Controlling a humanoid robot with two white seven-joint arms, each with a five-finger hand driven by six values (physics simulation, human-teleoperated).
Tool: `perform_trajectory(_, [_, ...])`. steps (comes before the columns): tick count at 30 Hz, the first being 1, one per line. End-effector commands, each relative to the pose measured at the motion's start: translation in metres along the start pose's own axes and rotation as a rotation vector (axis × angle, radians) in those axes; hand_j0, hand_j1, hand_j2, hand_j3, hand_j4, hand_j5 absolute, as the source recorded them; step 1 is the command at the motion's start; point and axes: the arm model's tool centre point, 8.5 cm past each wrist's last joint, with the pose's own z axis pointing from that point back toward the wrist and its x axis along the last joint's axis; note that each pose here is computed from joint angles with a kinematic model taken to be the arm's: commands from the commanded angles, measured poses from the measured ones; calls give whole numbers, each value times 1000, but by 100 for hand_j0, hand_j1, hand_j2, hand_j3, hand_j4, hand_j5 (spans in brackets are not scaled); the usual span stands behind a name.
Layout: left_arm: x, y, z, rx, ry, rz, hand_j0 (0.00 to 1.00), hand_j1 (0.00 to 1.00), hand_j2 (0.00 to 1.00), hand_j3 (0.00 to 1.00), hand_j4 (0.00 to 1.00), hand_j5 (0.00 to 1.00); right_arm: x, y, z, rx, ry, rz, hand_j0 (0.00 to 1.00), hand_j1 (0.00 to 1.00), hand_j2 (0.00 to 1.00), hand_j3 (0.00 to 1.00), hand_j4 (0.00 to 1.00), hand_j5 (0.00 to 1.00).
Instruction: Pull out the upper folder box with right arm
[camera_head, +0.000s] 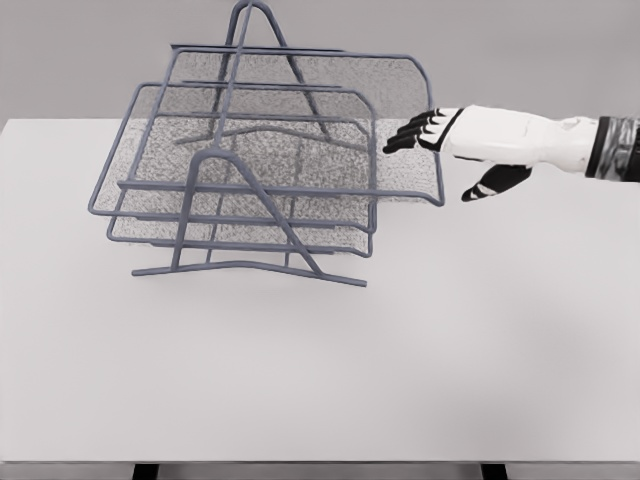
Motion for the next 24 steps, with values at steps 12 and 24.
perform_trajectory(12, [0,0,0,0,0,1,100,100,100,100,100,100,-4,18,22,53,49,-6,100,100,100,100,100,100])
perform_trajectory(24, [0,0,0,0,1,1,100,100,100,100,100,100,-4,23,46,94,86,0,100,100,100,100,100,100])
